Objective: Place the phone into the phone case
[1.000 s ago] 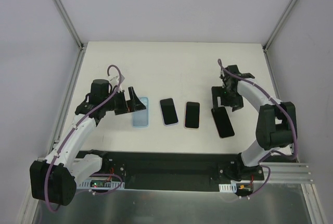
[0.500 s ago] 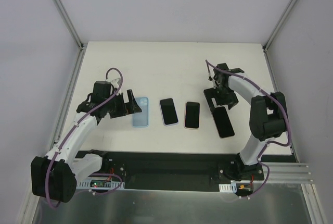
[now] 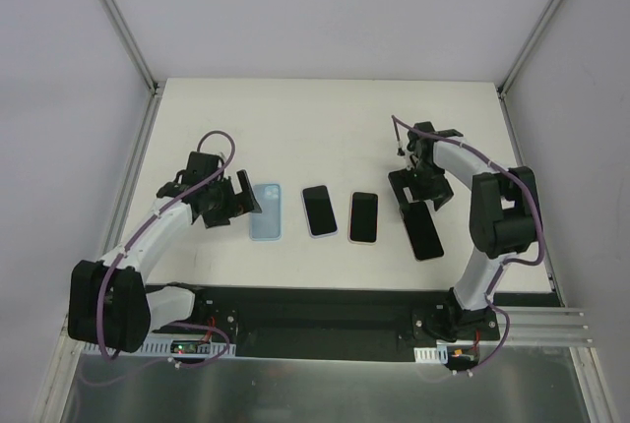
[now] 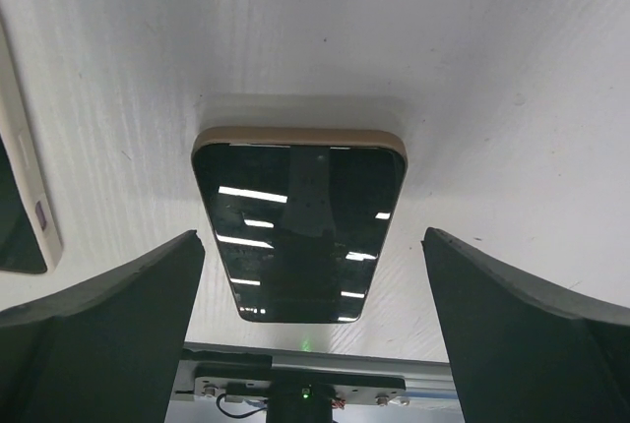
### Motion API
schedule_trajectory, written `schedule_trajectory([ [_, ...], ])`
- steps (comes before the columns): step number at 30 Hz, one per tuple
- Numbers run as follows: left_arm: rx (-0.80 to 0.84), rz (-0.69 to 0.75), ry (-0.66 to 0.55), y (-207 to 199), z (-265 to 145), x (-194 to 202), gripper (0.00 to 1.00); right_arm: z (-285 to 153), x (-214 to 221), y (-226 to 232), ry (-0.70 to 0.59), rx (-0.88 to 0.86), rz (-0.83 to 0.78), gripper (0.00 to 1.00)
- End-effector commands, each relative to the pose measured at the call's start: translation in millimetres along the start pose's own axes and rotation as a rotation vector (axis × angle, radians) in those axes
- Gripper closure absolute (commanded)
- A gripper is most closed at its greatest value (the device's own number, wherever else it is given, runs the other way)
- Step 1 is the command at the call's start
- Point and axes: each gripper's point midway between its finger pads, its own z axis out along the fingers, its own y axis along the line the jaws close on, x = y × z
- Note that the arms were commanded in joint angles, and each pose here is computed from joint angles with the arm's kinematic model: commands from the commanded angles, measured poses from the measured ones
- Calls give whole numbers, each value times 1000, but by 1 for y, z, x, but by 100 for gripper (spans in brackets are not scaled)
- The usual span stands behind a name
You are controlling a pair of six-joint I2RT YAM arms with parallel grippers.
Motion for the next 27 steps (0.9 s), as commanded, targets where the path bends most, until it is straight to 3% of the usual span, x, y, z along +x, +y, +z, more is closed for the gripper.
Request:
schedule_trajectory([
  [1, -94, -66, -42, 8, 5, -22, 6, 3, -1, -3, 27, -11, -14, 4],
  [11, -122, -95, 43, 10, 25, -15, 13, 5, -6, 14, 8, -117, -23, 4],
  [19, -102, -101, 78, 7, 32, -4, 28, 16, -1, -1, 66, -31, -9, 4],
  [27, -105, -106, 103, 9, 38, 5, 33, 16, -3, -10, 55, 18, -7, 4],
])
